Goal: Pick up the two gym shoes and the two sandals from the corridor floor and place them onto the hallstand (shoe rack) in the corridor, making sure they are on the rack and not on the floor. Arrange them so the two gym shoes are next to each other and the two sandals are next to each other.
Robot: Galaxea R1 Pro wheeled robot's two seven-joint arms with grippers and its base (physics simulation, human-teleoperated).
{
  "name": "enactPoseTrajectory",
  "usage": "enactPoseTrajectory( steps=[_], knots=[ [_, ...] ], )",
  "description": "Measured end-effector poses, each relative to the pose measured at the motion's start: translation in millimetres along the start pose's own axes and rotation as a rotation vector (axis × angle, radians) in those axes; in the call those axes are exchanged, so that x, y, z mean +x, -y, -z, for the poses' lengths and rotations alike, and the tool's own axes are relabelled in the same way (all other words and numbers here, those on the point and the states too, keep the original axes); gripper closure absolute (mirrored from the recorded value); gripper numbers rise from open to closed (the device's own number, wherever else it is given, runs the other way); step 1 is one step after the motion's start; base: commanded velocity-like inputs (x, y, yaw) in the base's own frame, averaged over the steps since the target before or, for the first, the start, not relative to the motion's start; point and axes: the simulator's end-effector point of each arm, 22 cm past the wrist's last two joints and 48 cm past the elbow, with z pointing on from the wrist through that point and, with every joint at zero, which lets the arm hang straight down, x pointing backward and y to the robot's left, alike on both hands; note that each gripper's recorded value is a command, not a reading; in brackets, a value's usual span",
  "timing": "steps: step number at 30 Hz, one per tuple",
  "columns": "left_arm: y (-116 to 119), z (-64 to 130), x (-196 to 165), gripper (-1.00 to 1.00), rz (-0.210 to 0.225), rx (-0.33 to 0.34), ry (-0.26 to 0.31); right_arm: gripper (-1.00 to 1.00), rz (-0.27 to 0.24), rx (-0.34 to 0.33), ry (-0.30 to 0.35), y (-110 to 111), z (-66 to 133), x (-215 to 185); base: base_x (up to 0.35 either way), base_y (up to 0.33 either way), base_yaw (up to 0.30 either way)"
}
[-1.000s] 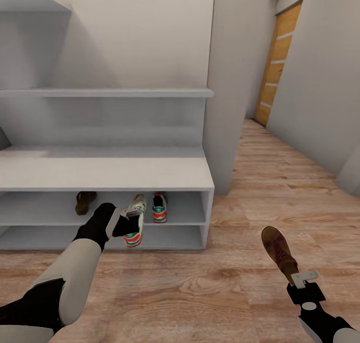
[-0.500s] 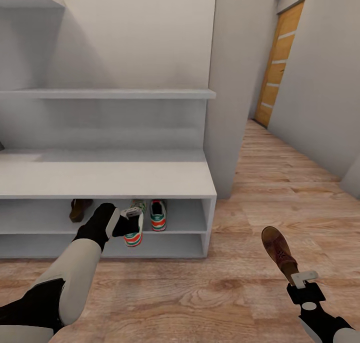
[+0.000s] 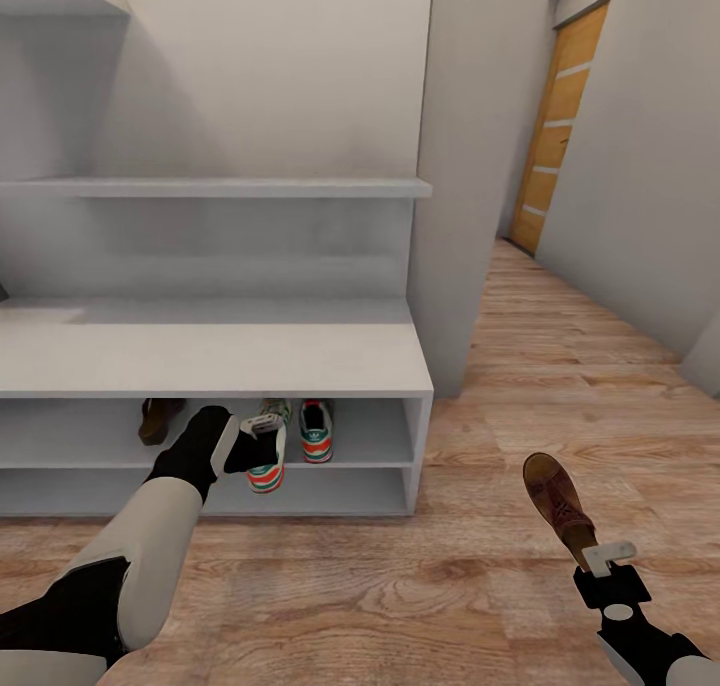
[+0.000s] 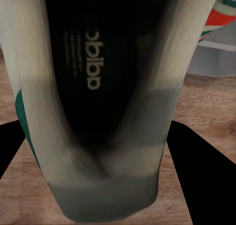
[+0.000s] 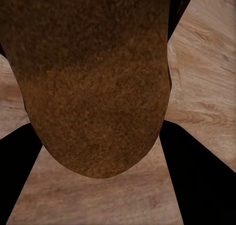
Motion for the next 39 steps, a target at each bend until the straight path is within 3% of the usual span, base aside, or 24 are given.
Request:
enactPoseTrajectory(
  steps=[39],
  knots=[
    [-5, -11.5, 3, 1.00, 0.002, -0.006, 0.023, 1.00, 0.000, -0.004, 0.001, -2, 0.4, -1, 0.000, 0.000, 0.000]
  ],
)
